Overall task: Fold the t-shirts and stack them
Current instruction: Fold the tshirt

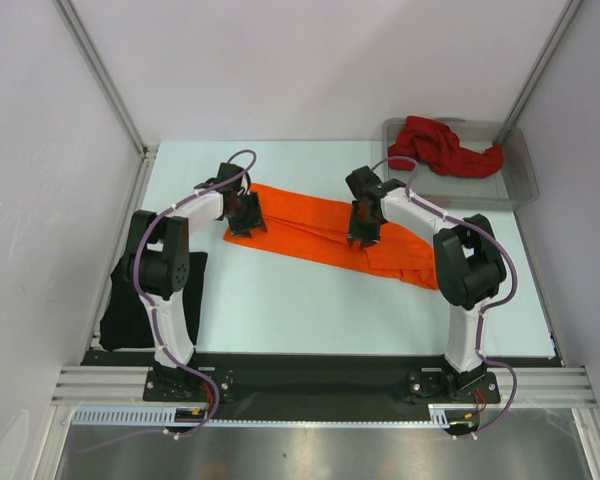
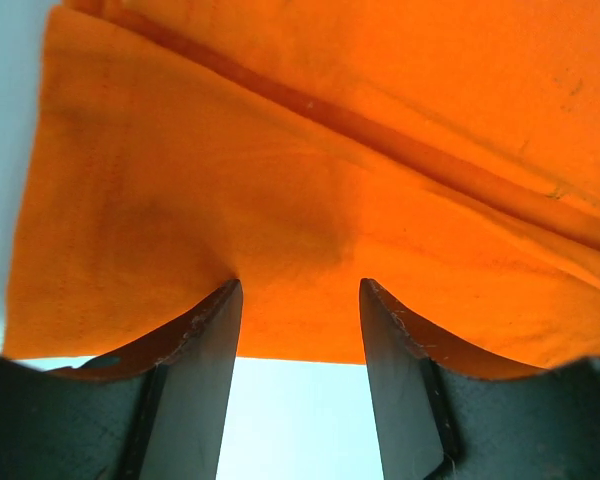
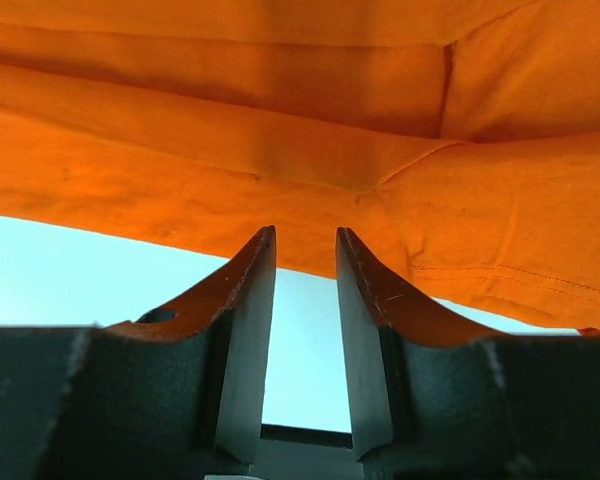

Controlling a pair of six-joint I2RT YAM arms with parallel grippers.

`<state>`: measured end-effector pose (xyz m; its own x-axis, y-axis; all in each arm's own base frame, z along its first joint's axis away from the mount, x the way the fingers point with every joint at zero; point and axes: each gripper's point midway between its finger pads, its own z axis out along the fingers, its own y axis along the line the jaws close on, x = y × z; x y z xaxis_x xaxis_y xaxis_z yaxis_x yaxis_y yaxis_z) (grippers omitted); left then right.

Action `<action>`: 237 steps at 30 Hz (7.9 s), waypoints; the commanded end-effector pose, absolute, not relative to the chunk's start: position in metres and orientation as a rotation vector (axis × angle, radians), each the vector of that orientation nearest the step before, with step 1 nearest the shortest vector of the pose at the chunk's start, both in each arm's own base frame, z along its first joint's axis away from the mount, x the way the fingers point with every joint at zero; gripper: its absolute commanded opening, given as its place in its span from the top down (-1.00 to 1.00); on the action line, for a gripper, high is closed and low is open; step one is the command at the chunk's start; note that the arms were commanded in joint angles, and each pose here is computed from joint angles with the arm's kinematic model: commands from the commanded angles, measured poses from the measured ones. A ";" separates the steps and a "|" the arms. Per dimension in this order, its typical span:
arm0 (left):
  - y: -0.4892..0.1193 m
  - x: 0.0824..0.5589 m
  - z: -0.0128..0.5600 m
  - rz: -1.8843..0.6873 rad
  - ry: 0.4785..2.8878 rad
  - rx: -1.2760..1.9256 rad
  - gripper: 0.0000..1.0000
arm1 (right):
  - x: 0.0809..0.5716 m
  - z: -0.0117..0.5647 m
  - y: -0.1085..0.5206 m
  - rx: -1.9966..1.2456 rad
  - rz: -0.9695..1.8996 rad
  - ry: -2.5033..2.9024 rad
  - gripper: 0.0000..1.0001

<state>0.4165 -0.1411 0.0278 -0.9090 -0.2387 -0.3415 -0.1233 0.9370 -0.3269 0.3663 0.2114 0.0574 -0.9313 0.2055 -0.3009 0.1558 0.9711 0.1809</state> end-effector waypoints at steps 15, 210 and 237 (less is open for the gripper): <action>-0.124 0.426 0.028 -0.398 2.704 -0.232 -0.12 | 0.425 0.031 0.188 0.316 0.103 2.759 0.30; -0.155 0.149 0.230 -0.738 2.346 -0.194 -0.29 | 0.413 -0.012 0.402 -0.229 0.406 2.671 -0.19; -0.180 0.186 0.243 -0.853 2.308 -0.161 -0.29 | 0.451 0.116 0.286 0.178 0.009 2.553 -0.47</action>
